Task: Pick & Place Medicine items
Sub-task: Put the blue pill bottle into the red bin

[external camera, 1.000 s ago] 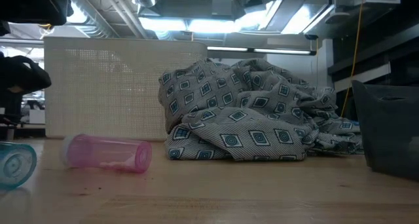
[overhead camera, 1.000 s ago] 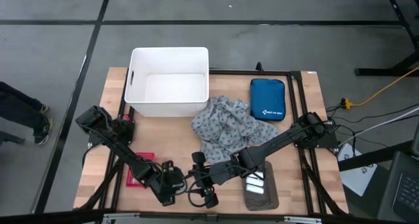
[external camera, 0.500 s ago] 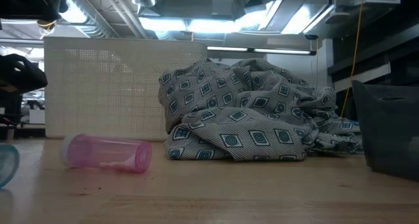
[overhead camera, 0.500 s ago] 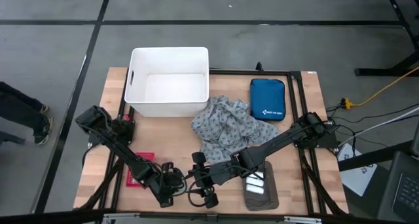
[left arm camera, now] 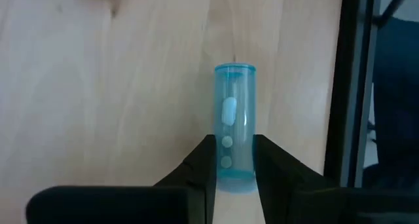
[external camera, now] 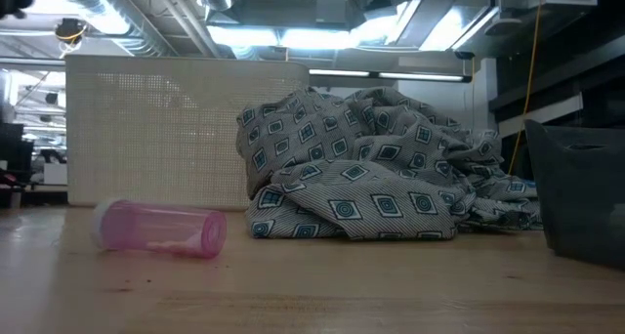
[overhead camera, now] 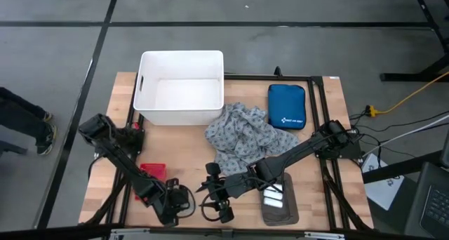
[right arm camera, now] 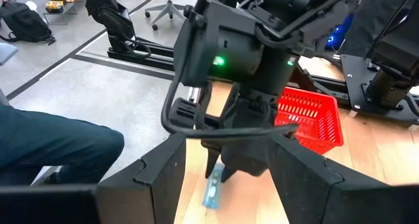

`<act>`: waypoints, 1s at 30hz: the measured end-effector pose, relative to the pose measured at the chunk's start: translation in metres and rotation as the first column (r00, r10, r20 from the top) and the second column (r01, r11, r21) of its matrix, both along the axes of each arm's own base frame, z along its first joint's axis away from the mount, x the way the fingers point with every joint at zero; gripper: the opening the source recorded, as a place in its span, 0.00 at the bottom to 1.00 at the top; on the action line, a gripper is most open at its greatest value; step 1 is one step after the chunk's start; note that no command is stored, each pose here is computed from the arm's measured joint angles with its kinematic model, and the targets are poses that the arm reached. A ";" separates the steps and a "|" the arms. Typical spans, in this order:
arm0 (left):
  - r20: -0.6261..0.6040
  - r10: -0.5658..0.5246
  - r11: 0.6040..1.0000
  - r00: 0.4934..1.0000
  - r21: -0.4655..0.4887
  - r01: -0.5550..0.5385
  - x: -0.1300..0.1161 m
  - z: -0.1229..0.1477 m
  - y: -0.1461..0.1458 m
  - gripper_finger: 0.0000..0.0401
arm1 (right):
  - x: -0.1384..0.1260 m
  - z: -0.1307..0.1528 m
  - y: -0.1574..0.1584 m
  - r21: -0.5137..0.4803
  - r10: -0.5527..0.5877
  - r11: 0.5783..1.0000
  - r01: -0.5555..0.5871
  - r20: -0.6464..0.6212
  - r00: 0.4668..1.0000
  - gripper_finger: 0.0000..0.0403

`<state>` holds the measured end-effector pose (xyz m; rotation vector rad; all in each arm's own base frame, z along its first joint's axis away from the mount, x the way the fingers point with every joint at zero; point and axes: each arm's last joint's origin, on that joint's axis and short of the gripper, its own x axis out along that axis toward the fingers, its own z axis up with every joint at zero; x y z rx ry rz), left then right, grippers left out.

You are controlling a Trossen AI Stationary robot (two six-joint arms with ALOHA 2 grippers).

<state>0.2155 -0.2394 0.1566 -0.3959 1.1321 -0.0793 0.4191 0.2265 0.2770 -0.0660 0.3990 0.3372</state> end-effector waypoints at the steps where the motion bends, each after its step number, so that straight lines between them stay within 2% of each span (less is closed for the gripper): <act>1: -0.008 0.002 1.000 1.000 0.000 -0.002 -0.002 0.000 -0.001 0.18 | 0.000 0.000 0.000 0.000 0.000 1.000 0.000 0.000 1.000 0.52; 9: -0.035 0.007 1.000 0.999 0.018 -0.006 -0.008 -0.002 -0.002 0.18 | 0.000 0.000 0.000 0.000 0.000 1.000 0.000 0.000 1.000 0.52; 14: -0.075 0.030 0.998 0.997 0.063 -0.025 -0.008 -0.005 0.005 0.22 | 0.000 0.000 0.000 0.004 -0.002 1.000 0.002 -0.001 1.000 0.52; 25: -0.061 0.052 0.996 0.997 0.075 -0.047 -0.007 -0.006 0.006 0.32 | 0.000 0.000 0.000 0.004 -0.002 1.000 0.002 -0.001 1.000 0.52; 30: -0.054 0.050 0.996 0.997 0.082 -0.045 -0.006 -0.006 0.006 0.31 | 0.000 0.000 0.000 0.005 -0.002 1.000 0.002 -0.002 1.000 0.52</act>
